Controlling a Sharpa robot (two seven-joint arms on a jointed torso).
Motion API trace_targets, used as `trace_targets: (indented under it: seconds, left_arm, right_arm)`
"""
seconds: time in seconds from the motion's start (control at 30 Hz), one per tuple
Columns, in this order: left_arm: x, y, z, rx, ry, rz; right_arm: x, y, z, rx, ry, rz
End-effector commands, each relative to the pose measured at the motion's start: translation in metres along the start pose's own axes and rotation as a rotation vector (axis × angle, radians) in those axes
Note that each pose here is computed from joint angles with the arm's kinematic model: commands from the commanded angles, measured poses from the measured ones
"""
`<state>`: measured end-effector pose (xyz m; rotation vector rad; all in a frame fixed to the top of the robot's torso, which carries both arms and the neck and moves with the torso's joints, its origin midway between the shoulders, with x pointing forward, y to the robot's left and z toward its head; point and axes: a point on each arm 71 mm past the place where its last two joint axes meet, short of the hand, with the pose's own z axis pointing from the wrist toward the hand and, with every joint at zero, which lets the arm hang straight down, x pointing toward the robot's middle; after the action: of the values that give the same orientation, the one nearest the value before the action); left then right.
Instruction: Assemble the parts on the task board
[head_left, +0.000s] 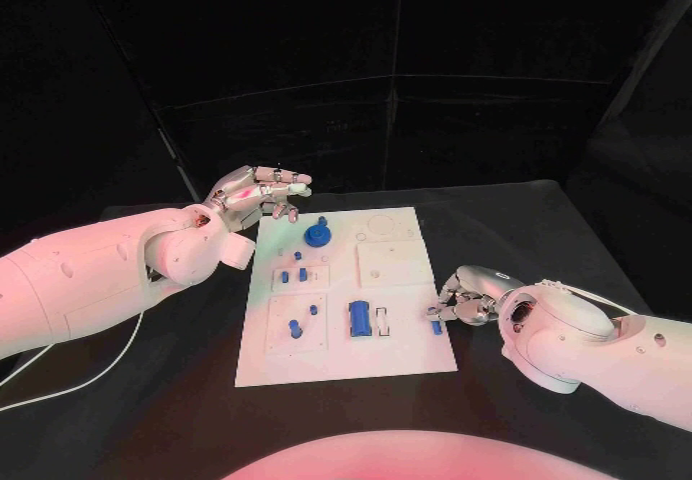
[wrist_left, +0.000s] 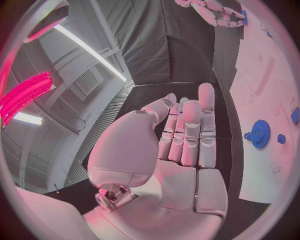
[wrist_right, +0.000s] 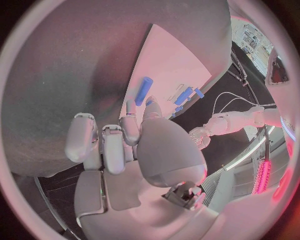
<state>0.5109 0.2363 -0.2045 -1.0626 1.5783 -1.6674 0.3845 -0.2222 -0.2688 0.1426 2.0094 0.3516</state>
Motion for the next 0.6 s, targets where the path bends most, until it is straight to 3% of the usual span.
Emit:
trace_targets:
  seconds: [0.03, 0.3, 0.6]
  left_arm:
    - [0.0012, -0.0011, 0.0005, 0.004, 0.014, -0.004]
    - [0.0010, -0.0006, 0.0004, 0.002, 0.015, -0.005]
    - [0.0022, 0.0001, 0.0002, 0.000, 0.027, -0.010]
  right_arm:
    - [0.006, 0.002, -0.001, -0.003, 0.034, -0.042]
    - [0.012, 0.006, 0.000, -0.018, 0.052, -0.112]
    - [0.022, 0.014, -0.001, -0.053, 0.050, -0.279]
